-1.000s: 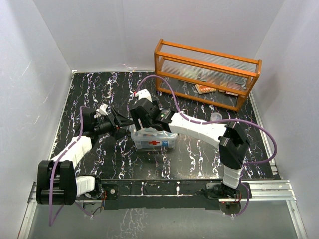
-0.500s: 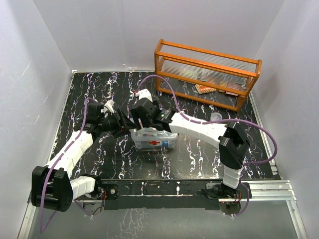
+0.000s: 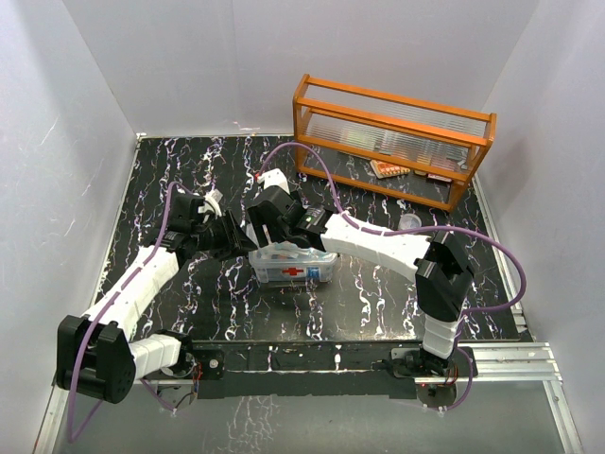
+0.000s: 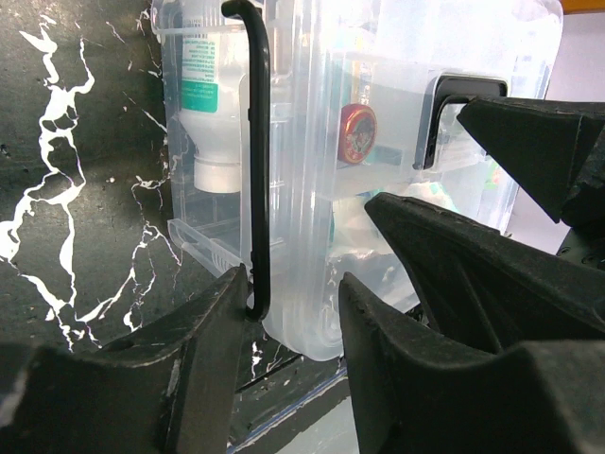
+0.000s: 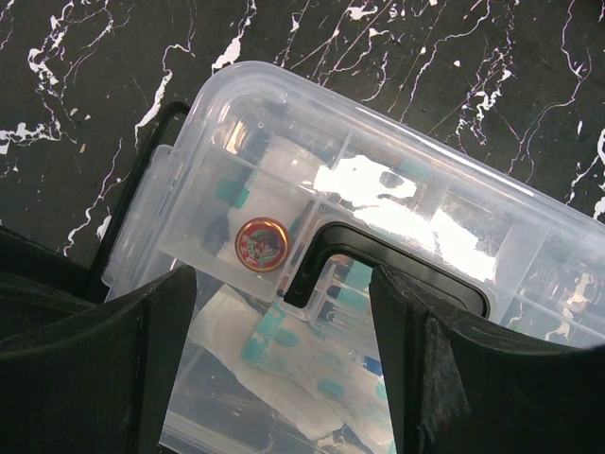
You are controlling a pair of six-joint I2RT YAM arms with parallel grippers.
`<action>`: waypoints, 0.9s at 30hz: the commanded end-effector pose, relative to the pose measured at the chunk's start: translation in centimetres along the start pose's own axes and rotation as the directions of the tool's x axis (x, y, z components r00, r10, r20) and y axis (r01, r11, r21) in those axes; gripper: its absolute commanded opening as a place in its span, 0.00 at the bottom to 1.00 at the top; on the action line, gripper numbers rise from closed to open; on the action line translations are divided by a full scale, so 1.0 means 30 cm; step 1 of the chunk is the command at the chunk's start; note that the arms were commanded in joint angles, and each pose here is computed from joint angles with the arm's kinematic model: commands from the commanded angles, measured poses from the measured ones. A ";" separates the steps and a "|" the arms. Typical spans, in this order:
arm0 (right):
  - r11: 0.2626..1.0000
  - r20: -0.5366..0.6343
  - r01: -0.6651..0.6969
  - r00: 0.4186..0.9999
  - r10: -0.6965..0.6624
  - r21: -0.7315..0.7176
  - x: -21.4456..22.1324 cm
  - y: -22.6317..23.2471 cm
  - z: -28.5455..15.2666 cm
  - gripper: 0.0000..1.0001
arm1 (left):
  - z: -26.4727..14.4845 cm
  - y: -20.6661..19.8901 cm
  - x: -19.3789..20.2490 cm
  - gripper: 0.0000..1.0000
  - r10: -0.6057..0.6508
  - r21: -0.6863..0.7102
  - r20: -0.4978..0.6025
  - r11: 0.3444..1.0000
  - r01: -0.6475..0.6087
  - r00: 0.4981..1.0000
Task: Organize the medicine kit
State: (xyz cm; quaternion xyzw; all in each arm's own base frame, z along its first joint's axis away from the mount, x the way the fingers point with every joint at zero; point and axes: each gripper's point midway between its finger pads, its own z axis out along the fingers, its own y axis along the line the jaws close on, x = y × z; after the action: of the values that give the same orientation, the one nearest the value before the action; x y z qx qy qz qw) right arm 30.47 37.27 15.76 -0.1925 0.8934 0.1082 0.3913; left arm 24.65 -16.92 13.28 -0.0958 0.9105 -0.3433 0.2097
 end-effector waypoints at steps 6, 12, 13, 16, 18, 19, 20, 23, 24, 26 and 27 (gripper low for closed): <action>0.999 -0.117 0.031 0.993 -0.026 0.042 0.115 -0.059 0.026 0.71 | -0.017 -0.005 0.034 0.27 0.046 -0.042 -0.047 0.998 -0.048 0.998; 1.000 -0.057 -0.029 0.998 0.029 0.005 0.021 -0.040 -0.029 0.71 | -0.058 -0.012 -0.019 0.47 0.096 -0.104 -0.008 0.990 -0.097 0.995; 0.999 -0.032 -0.048 0.998 0.048 -0.007 -0.016 -0.038 -0.051 0.71 | -0.081 -0.026 -0.058 0.52 0.117 -0.126 0.028 0.986 -0.113 0.993; 0.993 0.066 -0.112 0.991 0.114 -0.037 -0.145 -0.054 -0.151 0.71 | -0.155 -0.064 -0.149 0.67 0.179 -0.183 0.119 0.971 -0.156 0.977; 0.987 0.130 -0.157 0.978 0.161 -0.037 -0.209 -0.096 -0.225 0.71 | -0.215 -0.098 -0.201 0.75 0.224 -0.205 0.183 0.961 -0.186 0.957; 0.984 0.157 -0.175 0.971 0.178 -0.029 -0.225 -0.122 -0.256 0.72 | -0.246 -0.113 -0.222 0.80 0.245 -0.215 0.215 0.956 -0.199 0.945; 0.980 0.203 -0.198 0.959 0.199 -0.023 -0.250 -0.161 -0.314 0.72 | -0.280 -0.132 -0.240 0.89 0.272 -0.220 0.246 0.951 -0.219 0.930; 0.967 0.286 -0.250 0.931 0.226 0.047 -0.233 -0.287 -0.422 0.73 | -0.379 -0.160 -0.271 0.99 0.318 -0.251 0.330 0.937 -0.242 0.889; 0.961 0.312 -0.267 0.921 0.233 0.072 -0.217 -0.332 -0.459 0.73 | -0.408 -0.168 -0.273 0.99 0.337 -0.258 0.349 0.932 -0.256 0.874; 0.945 0.370 -0.302 0.898 0.238 0.126 -0.181 -0.424 -0.537 0.75 | -0.463 -0.176 -0.278 0.99 0.364 -0.277 0.387 0.922 -0.270 0.847; 0.938 0.397 -0.317 0.886 0.240 0.142 -0.164 -0.461 -0.576 0.75 | -0.486 -0.173 -0.279 0.99 0.375 -0.292 0.403 0.917 -0.271 0.835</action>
State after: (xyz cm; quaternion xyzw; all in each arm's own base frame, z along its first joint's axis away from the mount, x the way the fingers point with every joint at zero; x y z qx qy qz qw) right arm 29.02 25.99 28.02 -0.0664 0.8567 0.1428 0.4912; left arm 27.31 -12.15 26.83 -0.0457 0.8834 -0.2157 0.4134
